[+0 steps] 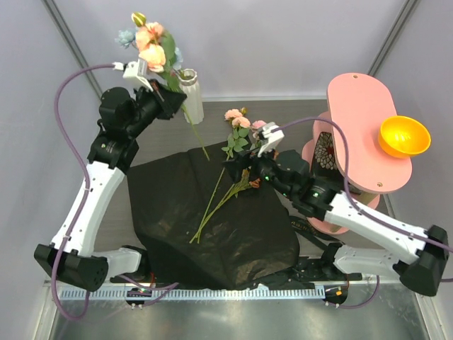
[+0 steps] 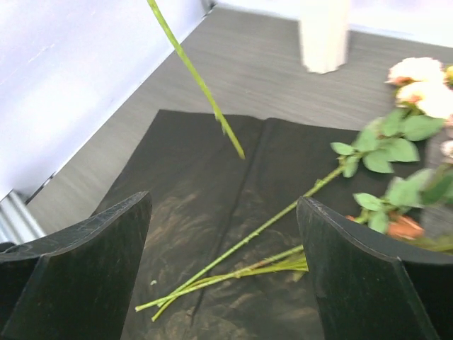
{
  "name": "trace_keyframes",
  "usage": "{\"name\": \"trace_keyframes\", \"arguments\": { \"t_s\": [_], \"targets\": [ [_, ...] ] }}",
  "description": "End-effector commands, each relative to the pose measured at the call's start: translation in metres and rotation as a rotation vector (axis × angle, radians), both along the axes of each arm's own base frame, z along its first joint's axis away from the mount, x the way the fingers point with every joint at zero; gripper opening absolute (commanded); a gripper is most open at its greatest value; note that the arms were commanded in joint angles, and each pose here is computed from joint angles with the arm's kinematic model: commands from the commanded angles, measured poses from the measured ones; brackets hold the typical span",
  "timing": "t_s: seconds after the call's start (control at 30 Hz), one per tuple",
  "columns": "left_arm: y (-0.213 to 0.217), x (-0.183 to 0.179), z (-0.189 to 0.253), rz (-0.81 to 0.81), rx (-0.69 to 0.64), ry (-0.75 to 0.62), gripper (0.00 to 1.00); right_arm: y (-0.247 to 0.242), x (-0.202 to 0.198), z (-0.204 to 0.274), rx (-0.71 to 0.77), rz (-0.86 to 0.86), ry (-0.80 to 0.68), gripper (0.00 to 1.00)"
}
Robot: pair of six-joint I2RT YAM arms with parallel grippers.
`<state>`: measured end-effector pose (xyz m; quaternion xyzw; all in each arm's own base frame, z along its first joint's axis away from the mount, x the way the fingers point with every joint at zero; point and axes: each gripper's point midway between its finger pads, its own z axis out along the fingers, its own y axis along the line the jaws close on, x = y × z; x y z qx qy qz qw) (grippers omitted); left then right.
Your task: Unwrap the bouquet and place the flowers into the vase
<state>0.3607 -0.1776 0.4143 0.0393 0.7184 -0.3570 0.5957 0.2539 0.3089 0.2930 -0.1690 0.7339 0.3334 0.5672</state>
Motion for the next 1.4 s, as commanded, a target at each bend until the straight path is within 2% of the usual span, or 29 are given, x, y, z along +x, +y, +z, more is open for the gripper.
{"name": "trace_keyframes", "arguments": {
  "t_s": [0.0, 0.2, 0.33, 0.37, 0.43, 0.47, 0.53, 0.57, 0.7, 1.1, 1.37],
  "targets": [
    [0.045, 0.042, 0.055, 0.297, 0.072, -0.206, 0.00, -0.057, 0.001, 0.019, -0.019, -0.194, -0.049, 0.89],
    [0.062, 0.091, 0.101, 0.424, -0.008, -0.341, 0.00, -0.085, -0.018, 0.016, 0.010, -0.218, -0.038, 0.89],
    [0.059, 0.119, 0.126, 0.435, -0.042, -0.413, 0.00, -0.093, -0.023, 0.012, 0.011, -0.229, -0.024, 0.89],
    [0.059, 0.119, 0.144, 0.440, -0.053, -0.453, 0.00, -0.094, -0.024, 0.009, 0.003, -0.227, -0.019, 0.89],
    [0.055, 0.143, 0.135, 0.446, -0.016, -0.449, 0.00, -0.094, -0.025, 0.009, 0.007, -0.220, -0.017, 0.89],
    [0.057, 0.144, 0.153, 0.453, -0.017, -0.484, 0.00, -0.094, -0.026, 0.008, 0.006, -0.216, -0.014, 0.89],
    [0.057, 0.166, 0.140, 0.473, 0.034, -0.459, 0.00, -0.094, -0.027, 0.006, 0.005, -0.214, -0.011, 0.89],
    [0.060, 0.165, 0.154, 0.485, 0.030, -0.488, 0.00, -0.094, -0.026, 0.004, 0.000, -0.213, -0.008, 0.89],
    [0.066, 0.174, 0.162, 0.509, 0.016, -0.528, 0.00, -0.093, -0.027, -0.002, -0.016, -0.211, 0.002, 0.89],
    [0.073, 0.207, 0.144, 0.540, 0.014, -0.509, 0.00, -0.091, -0.023, -0.001, -0.030, -0.216, 0.001, 0.89],
    [0.072, 0.234, 0.107, 0.548, 0.070, -0.448, 0.00, -0.089, -0.021, -0.002, -0.040, -0.220, 0.006, 0.89]
  ]
}}
